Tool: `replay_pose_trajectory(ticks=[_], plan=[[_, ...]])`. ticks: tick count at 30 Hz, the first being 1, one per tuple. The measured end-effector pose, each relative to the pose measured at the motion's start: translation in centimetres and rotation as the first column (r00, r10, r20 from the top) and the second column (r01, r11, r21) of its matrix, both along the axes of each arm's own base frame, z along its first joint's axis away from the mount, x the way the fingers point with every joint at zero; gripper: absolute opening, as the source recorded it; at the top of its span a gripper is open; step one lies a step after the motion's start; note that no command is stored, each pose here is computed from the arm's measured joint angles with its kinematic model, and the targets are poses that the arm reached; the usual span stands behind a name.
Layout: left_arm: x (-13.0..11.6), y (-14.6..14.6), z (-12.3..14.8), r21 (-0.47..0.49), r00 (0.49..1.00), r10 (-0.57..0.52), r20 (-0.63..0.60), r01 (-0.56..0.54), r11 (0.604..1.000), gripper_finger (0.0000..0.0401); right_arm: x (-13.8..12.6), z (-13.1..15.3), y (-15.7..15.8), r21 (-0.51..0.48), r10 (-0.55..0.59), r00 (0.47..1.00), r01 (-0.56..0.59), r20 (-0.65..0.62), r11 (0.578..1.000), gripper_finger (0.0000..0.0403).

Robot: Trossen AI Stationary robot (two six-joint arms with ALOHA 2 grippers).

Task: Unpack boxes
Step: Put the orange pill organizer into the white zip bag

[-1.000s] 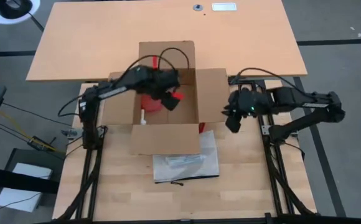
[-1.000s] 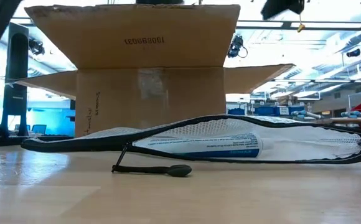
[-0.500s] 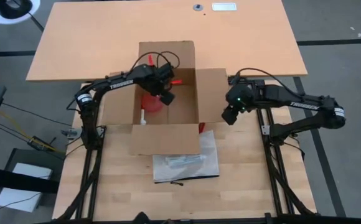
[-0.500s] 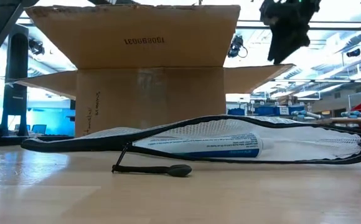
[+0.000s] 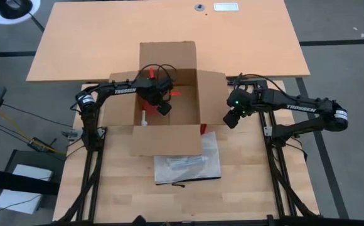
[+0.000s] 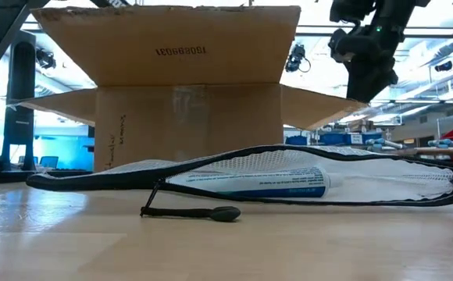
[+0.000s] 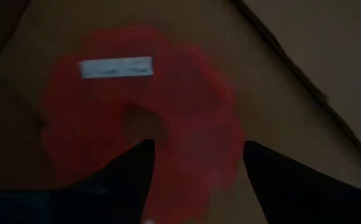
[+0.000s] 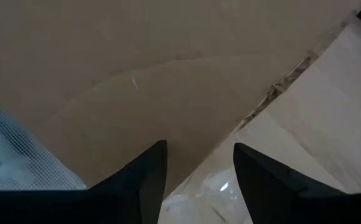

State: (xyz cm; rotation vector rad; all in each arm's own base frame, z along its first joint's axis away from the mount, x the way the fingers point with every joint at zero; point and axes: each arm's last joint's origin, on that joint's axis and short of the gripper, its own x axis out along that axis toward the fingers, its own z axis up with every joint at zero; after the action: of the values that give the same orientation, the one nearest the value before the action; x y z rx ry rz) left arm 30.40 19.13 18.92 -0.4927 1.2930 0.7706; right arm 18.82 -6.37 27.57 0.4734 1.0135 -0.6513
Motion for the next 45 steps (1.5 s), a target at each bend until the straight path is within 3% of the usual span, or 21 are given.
replay_pose_trajectory(ticks=[11,18,22,29,35,40,45], plan=[[-0.3,-0.3,-3.4,0.038,0.995,-0.040,0.093,0.037,0.999,0.0259,0.0,0.0,0.0,0.004,-0.008,1.000,0.008,0.002,1.000,0.0187],[-0.3,-0.3,-3.2,0.051,0.993,-0.098,0.073,0.095,0.994,0.0203,0.0,0.0,0.0,-0.001,0.003,1.000,-0.003,-0.002,1.000,0.0183],[0.2,0.0,-2.2,0.068,0.994,-0.097,0.058,0.093,0.993,0.0202,0.0,0.0,0.0,-0.006,0.017,1.000,-0.017,-0.008,1.000,0.0182],[1.9,1.2,2.8,0.137,0.988,-0.135,0.079,0.123,0.983,0.0202,-0.2,0.0,0.1,-0.010,0.036,0.999,-0.036,-0.024,0.999,0.0173],[3.7,1.7,9.5,0.238,0.963,-0.187,0.196,0.138,0.961,0.0205,-1.2,1.7,0.4,-0.058,0.079,0.996,-0.077,0.038,0.995,0.0165],[5.2,0.2,15.9,0.292,0.881,-0.294,0.370,0.190,0.937,0.0206,-3.0,4.4,0.9,-0.118,0.098,0.982,-0.079,0.164,0.990,0.0162],[6.5,-3.2,21.1,0.309,0.752,-0.374,0.543,0.235,0.921,0.0207,-4.8,6.3,1.9,-0.131,0.152,0.937,-0.116,0.315,0.985,0.0164]])
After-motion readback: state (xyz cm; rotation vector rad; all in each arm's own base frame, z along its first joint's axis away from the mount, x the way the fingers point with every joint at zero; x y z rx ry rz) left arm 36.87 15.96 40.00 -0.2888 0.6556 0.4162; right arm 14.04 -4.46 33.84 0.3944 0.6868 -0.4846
